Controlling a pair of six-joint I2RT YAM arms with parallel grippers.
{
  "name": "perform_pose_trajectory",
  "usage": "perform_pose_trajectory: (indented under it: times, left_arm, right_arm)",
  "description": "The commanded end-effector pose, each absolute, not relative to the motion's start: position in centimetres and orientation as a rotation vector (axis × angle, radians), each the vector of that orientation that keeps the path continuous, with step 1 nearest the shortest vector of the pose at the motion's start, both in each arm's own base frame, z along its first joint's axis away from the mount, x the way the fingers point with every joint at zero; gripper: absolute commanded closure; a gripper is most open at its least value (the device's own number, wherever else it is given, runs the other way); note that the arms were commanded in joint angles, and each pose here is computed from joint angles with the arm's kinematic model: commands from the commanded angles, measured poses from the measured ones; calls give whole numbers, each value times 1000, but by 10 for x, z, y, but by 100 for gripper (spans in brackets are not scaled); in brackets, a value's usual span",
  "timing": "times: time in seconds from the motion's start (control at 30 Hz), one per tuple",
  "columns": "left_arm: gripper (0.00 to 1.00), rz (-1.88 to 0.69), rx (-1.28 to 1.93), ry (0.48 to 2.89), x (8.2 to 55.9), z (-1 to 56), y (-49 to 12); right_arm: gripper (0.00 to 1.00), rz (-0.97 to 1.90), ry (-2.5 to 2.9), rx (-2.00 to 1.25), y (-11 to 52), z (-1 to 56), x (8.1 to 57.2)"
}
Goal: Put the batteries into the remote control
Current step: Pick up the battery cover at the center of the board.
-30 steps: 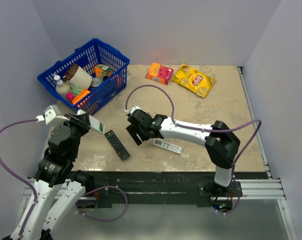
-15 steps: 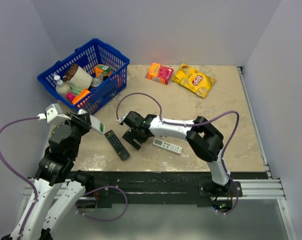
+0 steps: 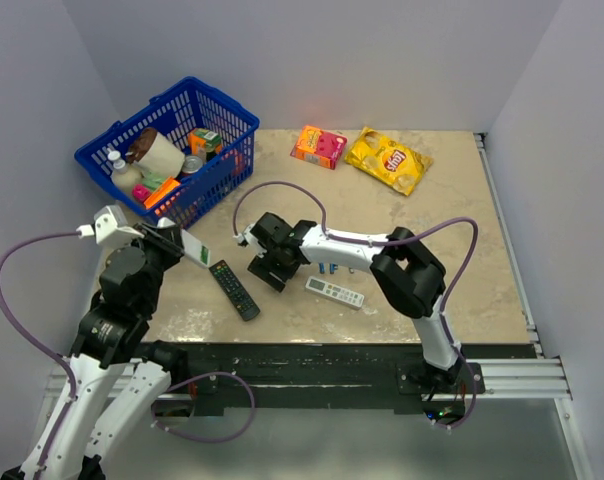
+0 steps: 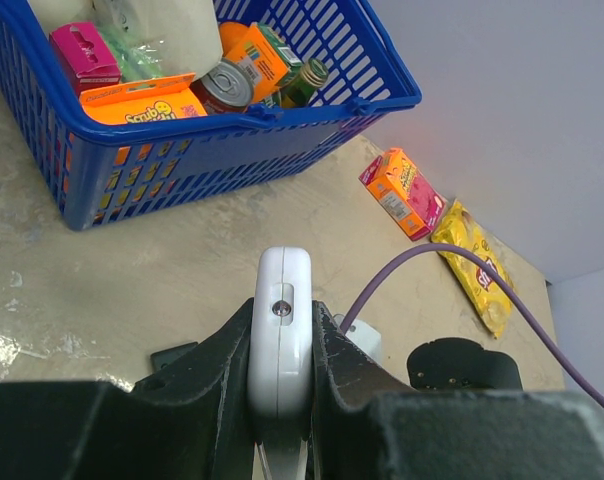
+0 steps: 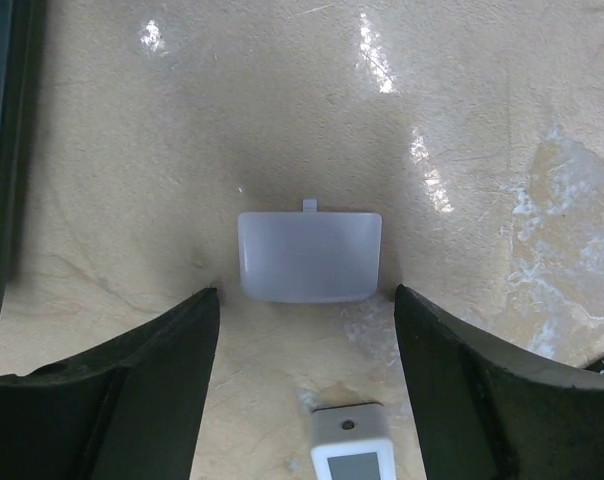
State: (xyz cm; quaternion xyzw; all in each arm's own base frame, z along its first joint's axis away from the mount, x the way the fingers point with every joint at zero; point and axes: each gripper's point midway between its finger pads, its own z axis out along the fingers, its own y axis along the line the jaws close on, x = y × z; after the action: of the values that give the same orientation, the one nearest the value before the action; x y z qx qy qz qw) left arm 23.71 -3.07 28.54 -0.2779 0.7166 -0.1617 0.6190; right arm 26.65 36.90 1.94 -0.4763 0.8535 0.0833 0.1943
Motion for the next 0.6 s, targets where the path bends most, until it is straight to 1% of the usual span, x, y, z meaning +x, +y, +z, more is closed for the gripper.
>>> perform_pose_trajectory:
  times: [0.0, 0.17, 0.4, 0.47, 0.57]
  left_arm:
    - [100, -408, -619, 1569, 241, 316, -32]
    - [100, -414, -620, 1575, 244, 314, -34]
    - [100, -413, -625, 1581, 248, 312, -35]
    - [100, -419, -633, 1587, 249, 309, -37]
    - [100, -433, -650, 1594, 252, 302, -39]
  right_arm:
    - [30, 241, 2395, -1416, 369, 11, 269]
    - [33, 265, 2406, -1450, 370, 4, 264]
    - [41, 253, 2439, -1473, 362, -4, 258]
    - [45, 251, 2438, -1467, 360, -2, 257]
    - [46, 235, 2441, -1463, 354, -2, 254]
